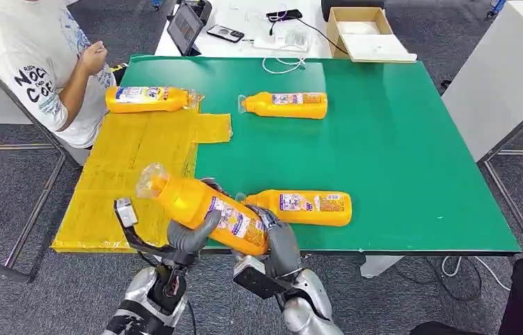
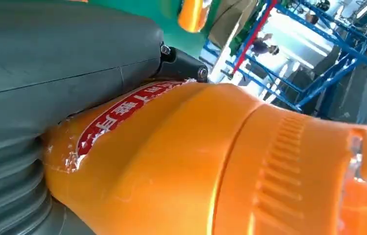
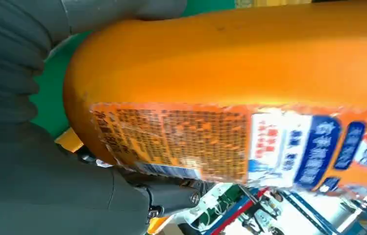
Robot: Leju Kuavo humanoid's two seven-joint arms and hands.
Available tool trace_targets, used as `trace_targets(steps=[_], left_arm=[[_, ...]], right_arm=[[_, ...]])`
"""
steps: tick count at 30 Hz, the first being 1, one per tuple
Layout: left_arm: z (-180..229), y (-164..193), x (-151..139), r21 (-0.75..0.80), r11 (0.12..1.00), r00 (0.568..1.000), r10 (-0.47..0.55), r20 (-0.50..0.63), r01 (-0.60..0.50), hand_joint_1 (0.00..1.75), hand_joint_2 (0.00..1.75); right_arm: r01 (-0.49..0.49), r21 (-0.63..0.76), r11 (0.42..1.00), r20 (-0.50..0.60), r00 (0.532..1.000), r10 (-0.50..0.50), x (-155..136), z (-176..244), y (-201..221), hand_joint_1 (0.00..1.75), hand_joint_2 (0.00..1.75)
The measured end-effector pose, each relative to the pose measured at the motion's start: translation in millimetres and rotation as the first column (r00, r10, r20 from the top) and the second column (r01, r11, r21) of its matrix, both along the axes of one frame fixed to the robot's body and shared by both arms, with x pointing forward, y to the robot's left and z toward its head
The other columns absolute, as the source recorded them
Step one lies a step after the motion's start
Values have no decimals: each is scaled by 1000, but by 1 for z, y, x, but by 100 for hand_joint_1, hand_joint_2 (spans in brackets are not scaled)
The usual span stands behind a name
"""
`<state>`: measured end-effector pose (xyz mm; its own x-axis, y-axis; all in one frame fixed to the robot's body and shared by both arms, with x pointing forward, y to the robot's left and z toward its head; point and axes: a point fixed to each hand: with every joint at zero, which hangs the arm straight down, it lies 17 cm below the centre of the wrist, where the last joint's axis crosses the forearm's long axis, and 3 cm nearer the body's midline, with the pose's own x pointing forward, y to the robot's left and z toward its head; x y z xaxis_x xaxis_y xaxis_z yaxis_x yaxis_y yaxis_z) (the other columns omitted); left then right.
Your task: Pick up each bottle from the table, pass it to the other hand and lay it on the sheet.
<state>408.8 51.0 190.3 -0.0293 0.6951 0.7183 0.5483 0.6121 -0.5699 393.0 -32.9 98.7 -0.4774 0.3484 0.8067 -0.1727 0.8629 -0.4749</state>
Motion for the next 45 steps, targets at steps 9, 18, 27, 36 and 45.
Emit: trace_targets(steps=[9,18,27,36,45], left_arm=[[0,3,12,186,972,988,131,83,-145,175,175],[30,67,60,233,861,891,423,166,-453,175,175],[90,149,96,256,554,608,684,403,-792,175,175],[75,166,135,451,-45,382,462,800,-891,175,175],[-25,215,171,603,-440,596,174,784,-665,175,175]], right_arm=[[-45,126,991,-109,992,59,-8,-9,3,0,0],[-71,278,958,-34,996,84,-9,41,-6,0,0],[-16,376,926,99,995,-23,-6,88,-33,0,0],[93,532,842,223,944,-245,-6,160,-87,0,0],[68,556,828,245,939,-242,-7,174,-94,0,0]])
